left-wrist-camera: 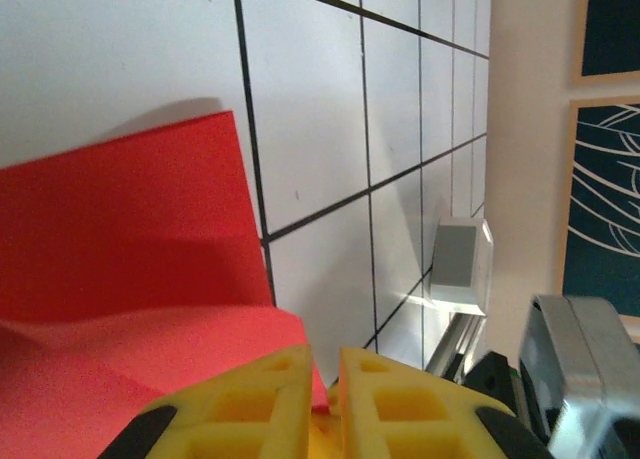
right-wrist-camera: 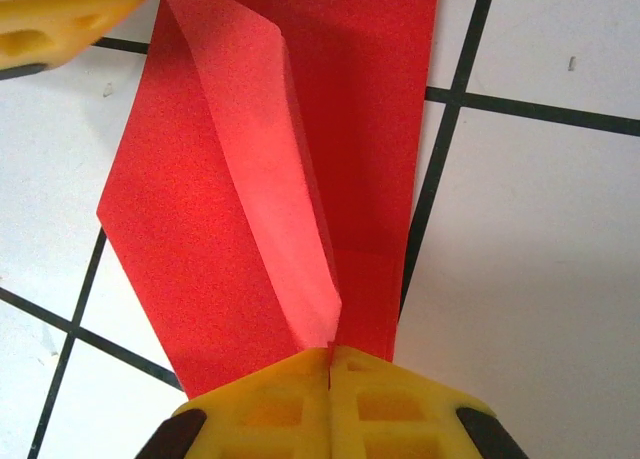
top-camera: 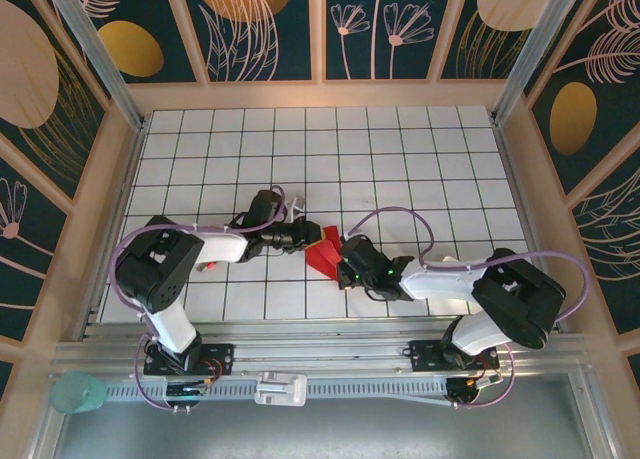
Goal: Fold a paper plane with a square sheet of paper (pick it up from the middle)
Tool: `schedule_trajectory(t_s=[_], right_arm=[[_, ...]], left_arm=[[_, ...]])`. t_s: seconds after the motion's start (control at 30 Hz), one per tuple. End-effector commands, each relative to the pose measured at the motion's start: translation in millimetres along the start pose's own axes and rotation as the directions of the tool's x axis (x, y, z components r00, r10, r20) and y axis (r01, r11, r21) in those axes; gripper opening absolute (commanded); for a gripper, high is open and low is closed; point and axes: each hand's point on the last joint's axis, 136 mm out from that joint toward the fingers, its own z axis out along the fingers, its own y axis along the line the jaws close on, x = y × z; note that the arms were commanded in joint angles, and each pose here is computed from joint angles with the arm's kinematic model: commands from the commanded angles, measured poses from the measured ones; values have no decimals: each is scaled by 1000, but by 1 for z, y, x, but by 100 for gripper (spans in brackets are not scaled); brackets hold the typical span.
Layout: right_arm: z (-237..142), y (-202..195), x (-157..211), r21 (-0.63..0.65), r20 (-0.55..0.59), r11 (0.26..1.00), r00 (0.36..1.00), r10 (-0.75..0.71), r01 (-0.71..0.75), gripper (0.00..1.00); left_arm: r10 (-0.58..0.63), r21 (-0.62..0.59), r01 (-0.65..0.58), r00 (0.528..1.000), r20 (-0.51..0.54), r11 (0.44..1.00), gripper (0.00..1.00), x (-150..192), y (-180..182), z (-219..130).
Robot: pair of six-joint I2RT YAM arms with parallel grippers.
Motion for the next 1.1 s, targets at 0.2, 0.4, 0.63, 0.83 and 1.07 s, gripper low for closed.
schedule_trajectory(t_s=[0.2,0.4,0.63,0.83,1.07], right_arm=[[-1,-3,5,24,2,999,1000,-23,23,7],[-2,0,5,9,5,999,999,-32,32,11],[-6,11,-6,-70,14,998,1000,12,-11,19],[-9,14,-16,-142,15,987,997,77,-74,21],[-6,11,-15,-176,-11,976,992,126,-126,15]], left_arm=[[2,-84,-2,1000,-1,996,10,-6,31,15],[-4,-122,3,1000,-16,992,5,-1,48,20],[-20,-140,16,999,-33,990,0,11,64,20],[-22,-134,17,999,-33,991,0,13,65,20],[-20,-133,15,999,-35,991,0,13,64,19]])
